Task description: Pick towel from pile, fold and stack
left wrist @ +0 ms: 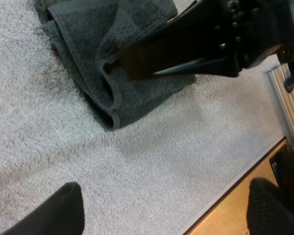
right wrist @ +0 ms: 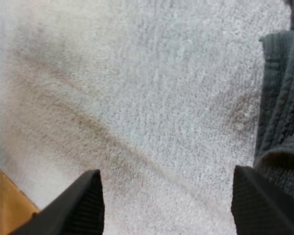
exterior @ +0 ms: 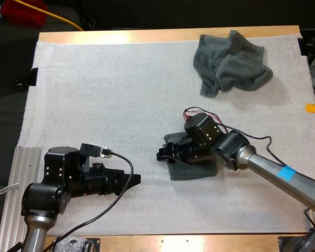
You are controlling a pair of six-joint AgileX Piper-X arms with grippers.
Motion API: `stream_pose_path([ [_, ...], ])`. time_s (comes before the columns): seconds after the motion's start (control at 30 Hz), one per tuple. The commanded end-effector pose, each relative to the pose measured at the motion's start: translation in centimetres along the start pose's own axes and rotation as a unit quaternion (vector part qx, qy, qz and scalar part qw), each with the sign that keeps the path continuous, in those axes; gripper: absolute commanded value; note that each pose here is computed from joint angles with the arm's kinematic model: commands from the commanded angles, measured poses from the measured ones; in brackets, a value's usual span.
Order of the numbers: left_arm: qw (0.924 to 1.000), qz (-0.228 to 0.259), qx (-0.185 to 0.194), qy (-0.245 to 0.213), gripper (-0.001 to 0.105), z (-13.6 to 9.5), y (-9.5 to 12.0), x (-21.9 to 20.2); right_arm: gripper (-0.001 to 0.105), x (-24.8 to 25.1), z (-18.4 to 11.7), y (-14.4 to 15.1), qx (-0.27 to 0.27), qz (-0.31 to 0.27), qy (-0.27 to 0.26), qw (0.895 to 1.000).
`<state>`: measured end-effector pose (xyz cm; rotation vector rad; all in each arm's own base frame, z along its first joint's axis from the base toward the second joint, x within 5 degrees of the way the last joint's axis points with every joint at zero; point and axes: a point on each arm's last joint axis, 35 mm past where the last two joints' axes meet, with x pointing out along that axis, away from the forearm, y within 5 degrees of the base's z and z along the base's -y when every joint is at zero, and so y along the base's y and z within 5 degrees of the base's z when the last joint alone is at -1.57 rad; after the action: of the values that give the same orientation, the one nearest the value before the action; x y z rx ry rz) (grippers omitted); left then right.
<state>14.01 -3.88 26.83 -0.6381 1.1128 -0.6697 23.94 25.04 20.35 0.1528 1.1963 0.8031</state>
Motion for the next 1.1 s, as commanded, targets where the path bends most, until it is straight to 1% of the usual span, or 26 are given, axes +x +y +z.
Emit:
stream_pose_path([
  [0.0, 0.9999, -0.009, 0.007, 0.002, 0.066, 0.0, -0.3, -0.1, 0.056, -0.6, -0.2, 0.0, -0.004, -0.033, -0.003, 0.999],
  [0.07, 0.9999, -0.009, 0.007, 0.002, 0.066, 0.0, -0.3, -0.1, 0.056, -1.0, -0.5, -0.4, -0.009, -0.077, 0.0, 0.997],
  [0.17, 0.9999, -0.009, 0.007, 0.002, 0.066, 0.0, -0.3, -0.1, 0.056, -1.3, -0.8, -0.5, -0.023, -0.095, 0.006, 0.995],
  [0.3, 0.9999, -0.009, 0.007, 0.002, 0.066, 0.0, -0.3, -0.1, 0.056, -2.1, -0.9, -0.4, -0.025, -0.121, -0.001, 0.992],
  [0.37, 0.9999, -0.009, 0.007, 0.002, 0.066, 0.0, -0.3, -0.1, 0.056, -3.1, -1.0, -0.4, -0.032, -0.153, -0.008, 0.988],
  [0.43, 0.9999, -0.009, 0.007, 0.002, 0.066, 0.0, -0.3, -0.1, 0.055, -3.8, -1.2, -0.3, -0.053, -0.173, -0.008, 0.984],
  [0.5, 0.9999, -0.009, 0.007, 0.002, 0.066, 0.0, -0.3, -0.1, 0.053, -4.5, -1.5, -0.3, -0.066, -0.195, -0.002, 0.979],
  [0.57, 0.9999, -0.009, 0.007, 0.002, 0.066, 0.0, -0.3, -0.1, 0.05, -5.4, -1.9, -0.5, -0.086, -0.242, 0.005, 0.966],
  [0.6, 0.9999, -0.009, 0.007, 0.002, 0.066, 0.0, -0.3, -0.1, 0.049, -5.6, -2.0, -0.5, -0.091, -0.252, 0.007, 0.963],
  [0.63, 0.9999, -0.009, 0.007, 0.002, 0.066, 0.0, -0.3, -0.1, 0.048, -5.8, -2.0, -0.6, -0.102, -0.275, 0.008, 0.956],
  [0.67, 0.9999, -0.009, 0.007, 0.002, 0.066, 0.0, -0.3, -0.1, 0.047, -6.0, -2.1, -0.7, -0.108, -0.289, 0.009, 0.951],
  [0.7, 0.9999, -0.009, 0.007, 0.002, 0.066, 0.0, -0.3, -0.1, 0.046, -6.0, -2.1, -0.8, -0.113, -0.294, 0.009, 0.949],
  [0.8, 0.9999, -0.009, 0.007, 0.002, 0.066, 0.0, -0.3, -0.1, 0.038, -6.1, -1.9, -1.2, -0.116, -0.298, 0.011, 0.947],
  [0.87, 0.9999, -0.009, 0.007, 0.002, 0.066, 0.0, -0.3, -0.1, 0.027, -6.4, -1.6, -1.8, -0.105, -0.305, 0.005, 0.947],
  [0.9, 0.9999, -0.009, 0.007, 0.002, 0.066, 0.0, -0.3, -0.1, 0.023, -6.5, -1.5, -2.1, -0.101, -0.307, 0.003, 0.946],
  [0.97, 0.9999, -0.009, 0.007, 0.002, 0.066, 0.0, -0.3, -0.1, 0.008, -6.9, -1.1, -2.9, -0.087, -0.311, -0.003, 0.946],
  [1.03, 0.9999, -0.01, 0.01, 0.0, 0.066, 0.0, -0.3, -0.1, 0.0, -7.1, -0.9, -3.4, -0.076, -0.302, -0.002, 0.95],
  [1.07, 0.9999, -0.01, 0.013, -0.003, 0.066, 0.1, -0.3, -0.1, 0.002, -7.2, -0.8, -3.6, -0.07, -0.291, -0.002, 0.954],
])
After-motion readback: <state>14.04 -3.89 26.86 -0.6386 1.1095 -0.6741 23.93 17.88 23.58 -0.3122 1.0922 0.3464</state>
